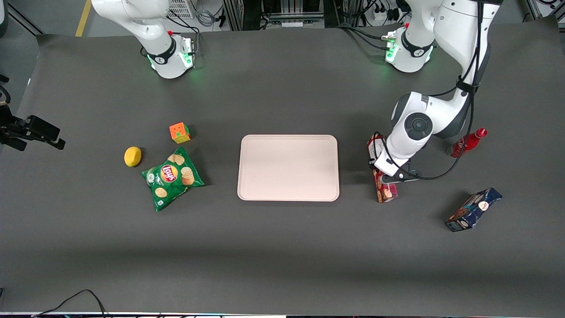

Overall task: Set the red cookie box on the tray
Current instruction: 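Lower the open left gripper around the cookie box and close it, then lift the cookie box and carry it over the white tray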

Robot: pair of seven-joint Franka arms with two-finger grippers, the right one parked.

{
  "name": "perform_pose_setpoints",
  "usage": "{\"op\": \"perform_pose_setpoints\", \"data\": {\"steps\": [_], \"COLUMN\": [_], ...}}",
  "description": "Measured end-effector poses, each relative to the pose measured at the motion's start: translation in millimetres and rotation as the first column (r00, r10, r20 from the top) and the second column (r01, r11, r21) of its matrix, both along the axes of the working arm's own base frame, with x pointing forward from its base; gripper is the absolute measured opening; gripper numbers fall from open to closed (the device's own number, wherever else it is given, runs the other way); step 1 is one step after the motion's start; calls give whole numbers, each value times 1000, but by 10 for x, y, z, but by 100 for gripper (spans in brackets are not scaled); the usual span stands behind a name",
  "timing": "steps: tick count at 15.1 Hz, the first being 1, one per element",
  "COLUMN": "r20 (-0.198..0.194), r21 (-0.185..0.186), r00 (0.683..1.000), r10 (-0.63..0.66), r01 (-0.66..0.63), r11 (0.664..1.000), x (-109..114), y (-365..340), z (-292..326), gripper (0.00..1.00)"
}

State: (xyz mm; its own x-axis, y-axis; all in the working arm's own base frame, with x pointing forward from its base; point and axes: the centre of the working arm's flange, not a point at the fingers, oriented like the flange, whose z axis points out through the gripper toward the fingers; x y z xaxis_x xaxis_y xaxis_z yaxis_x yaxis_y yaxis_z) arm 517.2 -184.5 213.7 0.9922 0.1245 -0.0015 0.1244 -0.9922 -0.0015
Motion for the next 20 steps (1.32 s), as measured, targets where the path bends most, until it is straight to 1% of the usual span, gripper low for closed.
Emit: {"op": "perform_pose_setpoints", "data": {"steps": [3, 4, 6, 7, 9, 11, 13, 15, 17, 18, 20], "r20": [10, 0, -47, -64, -70, -56, -31, 13, 52, 59, 47], "r21": [-2, 4, 29, 40, 46, 42, 30, 8, -15, -24, -40], "r00": [1000, 1000, 999, 998, 998, 998, 998, 997, 994, 992, 994], "r10": [1, 2, 4, 4, -7, -25, -48, -73, -97, -107, -102], "r01": [-1, -2, -3, -1, 10, 27, 49, 73, 98, 109, 104], "r11": [1000, 1000, 1000, 999, 999, 999, 998, 997, 995, 994, 994], "x": [54, 98, 234, 315, 430, 476, 509, 531, 521, 502, 444], "y": [-12, -21, -54, -86, -204, -348, -511, -691, -863, -964, -1194], "z": [94, 196, 565, 831, 1429, 1965, 2404, 2783, 3026, 3068, 2990], "gripper": [33, 33, 33, 33, 33, 33, 33, 33, 33, 33, 33]}}
